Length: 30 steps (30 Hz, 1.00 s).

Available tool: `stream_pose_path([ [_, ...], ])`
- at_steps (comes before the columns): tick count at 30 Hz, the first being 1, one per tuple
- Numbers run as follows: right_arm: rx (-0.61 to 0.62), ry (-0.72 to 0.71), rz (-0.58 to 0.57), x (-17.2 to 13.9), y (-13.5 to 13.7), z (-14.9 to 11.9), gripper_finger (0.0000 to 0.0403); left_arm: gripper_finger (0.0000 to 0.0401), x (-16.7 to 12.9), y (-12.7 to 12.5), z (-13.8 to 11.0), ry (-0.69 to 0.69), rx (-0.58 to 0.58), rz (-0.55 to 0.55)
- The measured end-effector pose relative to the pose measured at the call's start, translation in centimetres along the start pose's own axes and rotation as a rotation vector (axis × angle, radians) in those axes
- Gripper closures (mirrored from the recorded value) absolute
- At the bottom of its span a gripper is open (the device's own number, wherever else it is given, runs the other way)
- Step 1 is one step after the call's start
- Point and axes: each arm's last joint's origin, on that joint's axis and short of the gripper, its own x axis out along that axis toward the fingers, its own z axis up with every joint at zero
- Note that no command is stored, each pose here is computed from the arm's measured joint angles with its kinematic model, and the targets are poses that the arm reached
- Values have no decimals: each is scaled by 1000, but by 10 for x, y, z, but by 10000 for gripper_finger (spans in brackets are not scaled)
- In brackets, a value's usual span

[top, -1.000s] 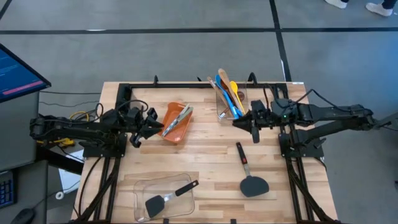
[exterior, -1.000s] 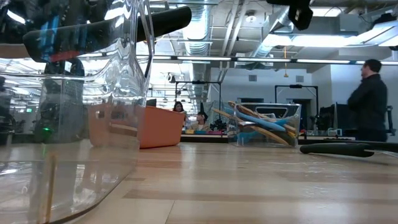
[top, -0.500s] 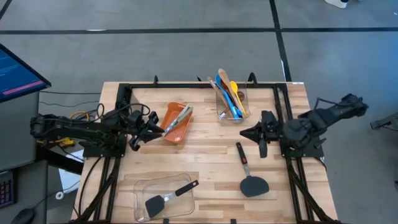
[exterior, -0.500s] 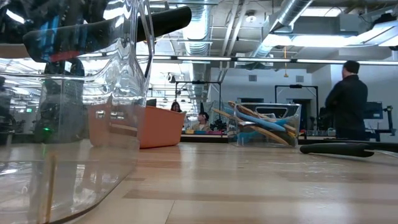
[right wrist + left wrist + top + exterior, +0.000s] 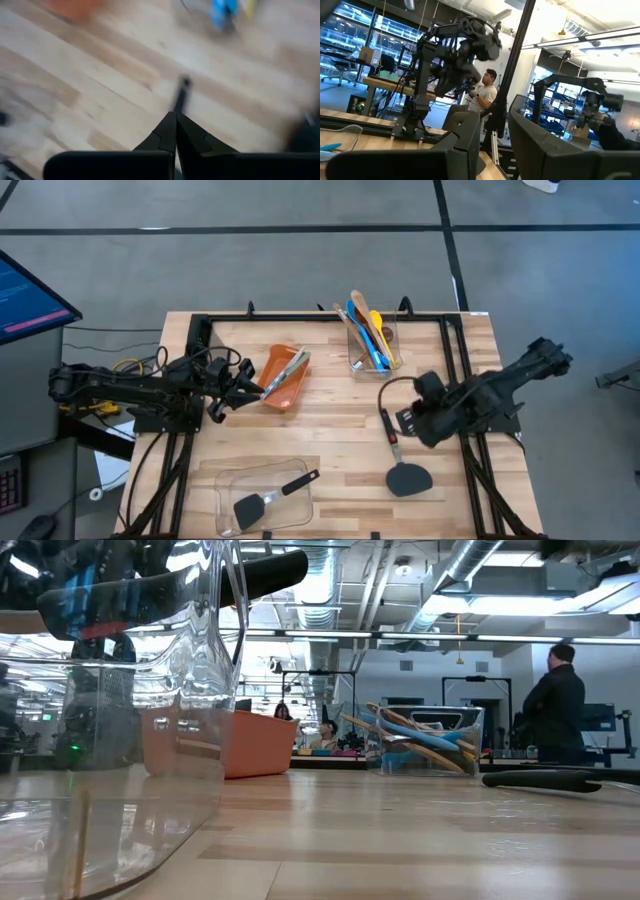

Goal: Pick & Place Kitchen Items
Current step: Put the black flipper spatula into the bottom transparent bin

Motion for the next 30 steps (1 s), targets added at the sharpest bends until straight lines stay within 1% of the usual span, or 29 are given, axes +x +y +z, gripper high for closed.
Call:
stream_pose_path([
  [2, 33, 71, -67, 5, 2, -8, 402, 311, 0, 0, 0, 1, 0, 0],
  [4, 34, 123, -89, 11, 7, -17, 402, 311, 0, 0, 0, 1, 2, 0],
  [8, 12, 159, -51, 18, 20, -33, 403, 311, 0, 0, 0, 1, 2, 1],
  [10, 19, 164, -30, 21, 25, -41, 403, 311, 0, 0, 0, 1, 2, 1],
  [13, 36, 170, -38, 28, 27, -53, 403, 311, 0, 0, 0, 1, 2, 1],
  [19, 77, 201, -52, 51, 17, -77, 403, 311, 0, 0, 0, 2, 2, 1],
  [25, 103, 235, 45, 75, 5, -86, 403, 311, 0, 0, 0, 2, 2, 1],
  [30, 148, 277, 90, 98, -9, -88, 403, 311, 0, 0, 0, 2, 2, 1],
])
